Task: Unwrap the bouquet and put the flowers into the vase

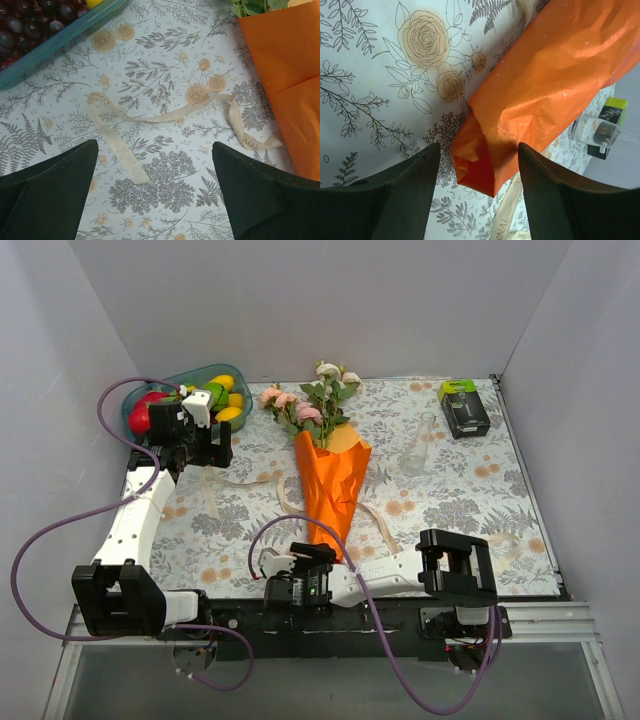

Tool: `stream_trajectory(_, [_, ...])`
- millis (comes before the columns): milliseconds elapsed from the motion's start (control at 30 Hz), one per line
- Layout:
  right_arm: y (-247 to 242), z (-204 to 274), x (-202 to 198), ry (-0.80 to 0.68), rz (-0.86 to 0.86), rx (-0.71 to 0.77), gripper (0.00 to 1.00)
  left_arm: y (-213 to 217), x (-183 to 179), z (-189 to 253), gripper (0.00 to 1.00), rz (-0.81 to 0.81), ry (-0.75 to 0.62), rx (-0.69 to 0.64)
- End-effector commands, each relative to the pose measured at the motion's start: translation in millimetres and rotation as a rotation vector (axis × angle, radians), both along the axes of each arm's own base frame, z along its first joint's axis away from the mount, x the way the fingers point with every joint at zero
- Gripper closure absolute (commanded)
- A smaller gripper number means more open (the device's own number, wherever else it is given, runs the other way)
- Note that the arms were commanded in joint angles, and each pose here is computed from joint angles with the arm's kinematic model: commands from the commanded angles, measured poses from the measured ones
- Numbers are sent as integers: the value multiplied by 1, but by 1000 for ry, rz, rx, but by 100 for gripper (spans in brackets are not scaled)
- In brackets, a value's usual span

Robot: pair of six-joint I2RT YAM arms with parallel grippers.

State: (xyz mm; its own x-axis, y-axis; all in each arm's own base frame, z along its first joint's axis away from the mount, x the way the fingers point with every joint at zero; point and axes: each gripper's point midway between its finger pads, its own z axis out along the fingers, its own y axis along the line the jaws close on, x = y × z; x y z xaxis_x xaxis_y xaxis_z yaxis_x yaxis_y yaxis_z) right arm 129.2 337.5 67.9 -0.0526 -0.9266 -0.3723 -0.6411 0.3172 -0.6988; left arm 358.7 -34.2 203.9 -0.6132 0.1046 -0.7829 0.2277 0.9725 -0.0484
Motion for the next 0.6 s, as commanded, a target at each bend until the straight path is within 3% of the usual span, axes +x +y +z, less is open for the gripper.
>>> stream_trajectory(0, [15,13,6,-54,18,26,29,1,-3,19,2,4,-39,-10])
stream_trajectory(233, [18,23,19,-177,-23,13,39,0,-2,20,2,7,-38,-14])
stream_trajectory(433, [15,12,23,-199,-33,-1,53,1,-1,20,2,9,-41,-10])
stream_trajectory(533, [15,11,25,-176,-55,34,68,2,-2,20,2,11,-42,-9])
stream_trajectory(567, [17,16,26,-173,-63,68,78,2,-2,20,2,10,-42,-8])
